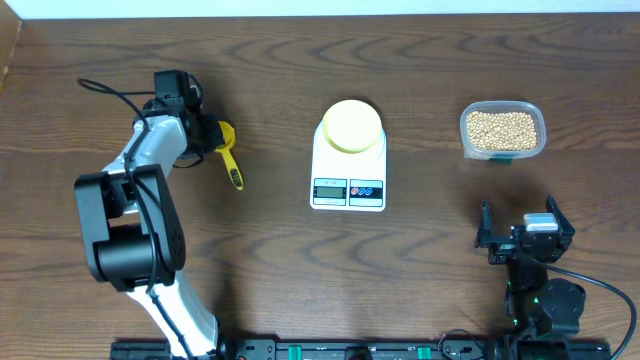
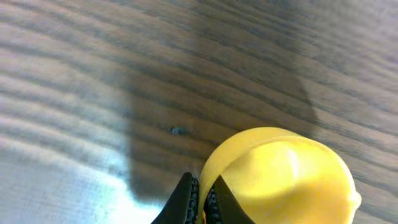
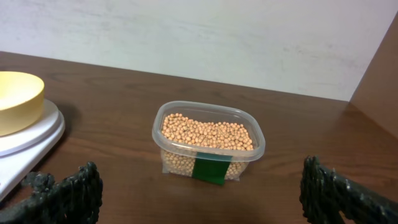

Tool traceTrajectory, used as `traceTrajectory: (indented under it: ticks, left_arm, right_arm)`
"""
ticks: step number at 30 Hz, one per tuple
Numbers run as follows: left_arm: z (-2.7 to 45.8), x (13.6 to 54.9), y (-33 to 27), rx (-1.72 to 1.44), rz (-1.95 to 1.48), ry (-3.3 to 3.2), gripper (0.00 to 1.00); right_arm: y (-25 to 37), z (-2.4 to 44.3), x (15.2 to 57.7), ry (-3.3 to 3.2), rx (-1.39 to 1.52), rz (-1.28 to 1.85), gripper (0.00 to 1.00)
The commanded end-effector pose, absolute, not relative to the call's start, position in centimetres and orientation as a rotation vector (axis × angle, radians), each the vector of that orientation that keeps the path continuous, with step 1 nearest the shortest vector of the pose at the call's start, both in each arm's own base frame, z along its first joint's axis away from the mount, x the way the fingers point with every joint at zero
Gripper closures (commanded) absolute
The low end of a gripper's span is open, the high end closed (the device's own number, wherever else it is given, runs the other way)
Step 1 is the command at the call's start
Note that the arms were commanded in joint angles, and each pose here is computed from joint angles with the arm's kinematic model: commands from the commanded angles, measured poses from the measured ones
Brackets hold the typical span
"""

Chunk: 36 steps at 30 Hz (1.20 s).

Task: Scoop item into bowl and weigh 50g on scale
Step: 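Close the left gripper on the yellow scoop and lift it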

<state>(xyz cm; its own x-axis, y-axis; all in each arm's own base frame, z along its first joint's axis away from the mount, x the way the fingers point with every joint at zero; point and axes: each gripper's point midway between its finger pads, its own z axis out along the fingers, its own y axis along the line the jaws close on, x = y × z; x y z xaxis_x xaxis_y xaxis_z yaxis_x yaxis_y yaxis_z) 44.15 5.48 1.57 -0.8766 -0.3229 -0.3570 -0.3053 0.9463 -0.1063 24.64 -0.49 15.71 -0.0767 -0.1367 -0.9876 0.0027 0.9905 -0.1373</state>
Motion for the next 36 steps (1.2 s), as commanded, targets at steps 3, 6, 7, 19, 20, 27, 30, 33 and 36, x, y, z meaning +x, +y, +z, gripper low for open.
traceTrajectory:
  ticks: [3, 6, 7, 19, 20, 27, 30, 33, 36]
  left_arm:
    - [7.6, 44.6, 5.0, -0.540, -0.103, 2.594, 0.93]
    - [9.8, 44.5, 4.0, -0.503, -0.114, 2.560, 0.93]
    - [10.5, 44.5, 3.6, -0.488, -0.118, 2.549, 0.92]
    - [13.6, 45.0, -1.6, -0.325, -0.172, 2.492, 0.93]
    - [13.6, 45.0, -1.8, -0.316, -0.172, 2.494, 0.93]
    - [13.6, 44.9, -1.9, -0.313, -0.174, 2.496, 0.93]
    - [13.6, 44.9, -1.9, -0.313, -0.174, 2.496, 0.93]
    - [13.5, 44.9, -1.9, -0.314, -0.173, 2.499, 0.92]
    - [13.5, 44.8, -1.9, -0.345, -0.184, 2.498, 0.92]
  right_arm:
    - [-0.4, 15.6, 24.6, 1.645, -0.110, -0.121, 0.01]
    - [-0.4, 15.6, 24.6, 1.645, -0.110, -0.121, 0.01]
    - [-0.4, 15.6, 24.6, 1.645, -0.110, -0.121, 0.01]
    - [-0.4, 15.6, 24.6, 1.646, -0.110, -0.121, 0.01]
    - [-0.4, 15.6, 24.6, 1.645, -0.110, -0.121, 0.01]
    - [-0.4, 15.6, 24.6, 1.645, -0.110, -0.121, 0.01]
    - [-0.4, 15.6, 24.6, 1.645, -0.110, -0.121, 0.01]
    - [-0.4, 15.6, 24.6, 1.645, -0.110, -0.121, 0.01]
    - [-0.4, 15.6, 24.6, 1.645, -0.110, -0.121, 0.01]
